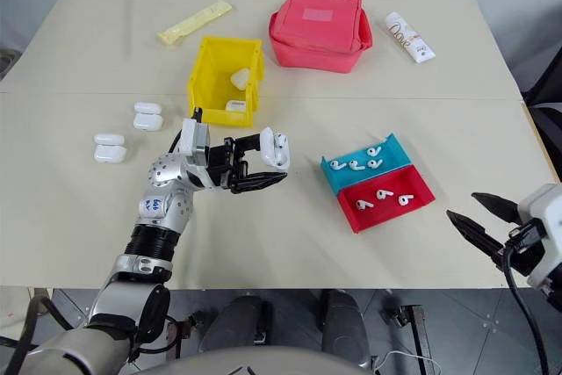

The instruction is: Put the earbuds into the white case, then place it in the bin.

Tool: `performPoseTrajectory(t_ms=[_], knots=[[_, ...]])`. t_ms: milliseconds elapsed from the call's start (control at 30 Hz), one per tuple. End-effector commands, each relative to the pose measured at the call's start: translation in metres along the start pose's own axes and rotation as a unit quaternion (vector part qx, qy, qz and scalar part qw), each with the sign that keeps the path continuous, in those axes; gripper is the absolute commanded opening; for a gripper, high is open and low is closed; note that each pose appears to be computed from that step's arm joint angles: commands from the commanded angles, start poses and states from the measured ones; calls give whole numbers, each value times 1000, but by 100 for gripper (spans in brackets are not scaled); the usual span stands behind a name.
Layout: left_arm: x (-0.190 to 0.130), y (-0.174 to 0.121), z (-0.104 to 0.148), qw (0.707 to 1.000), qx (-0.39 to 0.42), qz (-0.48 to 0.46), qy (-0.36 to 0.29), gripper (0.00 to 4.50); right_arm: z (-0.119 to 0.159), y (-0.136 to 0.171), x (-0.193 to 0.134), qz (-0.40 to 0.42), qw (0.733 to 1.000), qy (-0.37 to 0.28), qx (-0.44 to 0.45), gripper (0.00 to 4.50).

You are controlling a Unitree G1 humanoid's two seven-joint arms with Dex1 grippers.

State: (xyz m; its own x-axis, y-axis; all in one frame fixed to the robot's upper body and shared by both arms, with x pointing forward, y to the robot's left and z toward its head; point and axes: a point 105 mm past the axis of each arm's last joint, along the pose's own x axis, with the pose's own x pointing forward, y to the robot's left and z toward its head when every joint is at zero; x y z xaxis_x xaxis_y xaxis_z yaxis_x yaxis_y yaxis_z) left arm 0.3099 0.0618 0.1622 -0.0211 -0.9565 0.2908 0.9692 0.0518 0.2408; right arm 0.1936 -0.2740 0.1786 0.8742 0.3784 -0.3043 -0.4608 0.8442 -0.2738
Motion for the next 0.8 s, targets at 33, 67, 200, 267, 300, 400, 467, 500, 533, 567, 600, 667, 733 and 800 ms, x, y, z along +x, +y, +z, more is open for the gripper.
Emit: performPoseTrajectory(t_ms=[33,67,200,267,300,400,467,500,533,567,600,667,733,800], knots=[[4,2,10,1000,26,-5,-9,276,14,1,5,8,1000,-14,-20,245],[3,2,10,1000,28,-4,-9,276,18,1,11,15,999,-16,-24,245],[1,0,11,999,36,5,-9,276,29,-1,40,42,998,-9,-43,245],[0,-2,11,999,38,9,-9,276,32,-6,55,47,998,7,-49,245],[0,-3,11,999,38,12,-9,276,32,-8,62,50,997,17,-52,245],[1,-6,9,999,38,17,-10,276,27,-16,81,59,993,77,-72,245],[1,-8,9,999,39,22,-12,276,29,-20,94,71,988,103,-90,245],[1,-9,9,999,39,24,-13,276,32,-19,100,86,985,112,-103,245],[1,-10,9,999,39,25,-13,276,36,-19,106,98,982,117,-111,245],[1,-10,9,999,39,28,-14,276,40,-20,110,102,981,118,-112,245],[1,-11,9,999,39,28,-13,276,43,-19,114,109,981,118,-111,245],[0,-13,8,999,40,32,-14,276,45,-17,122,132,972,149,-127,245],[0,-14,8,998,41,34,-15,276,51,-16,130,144,968,160,-132,245],[1,-16,8,998,41,35,-16,276,55,-15,136,155,963,174,-134,245]])
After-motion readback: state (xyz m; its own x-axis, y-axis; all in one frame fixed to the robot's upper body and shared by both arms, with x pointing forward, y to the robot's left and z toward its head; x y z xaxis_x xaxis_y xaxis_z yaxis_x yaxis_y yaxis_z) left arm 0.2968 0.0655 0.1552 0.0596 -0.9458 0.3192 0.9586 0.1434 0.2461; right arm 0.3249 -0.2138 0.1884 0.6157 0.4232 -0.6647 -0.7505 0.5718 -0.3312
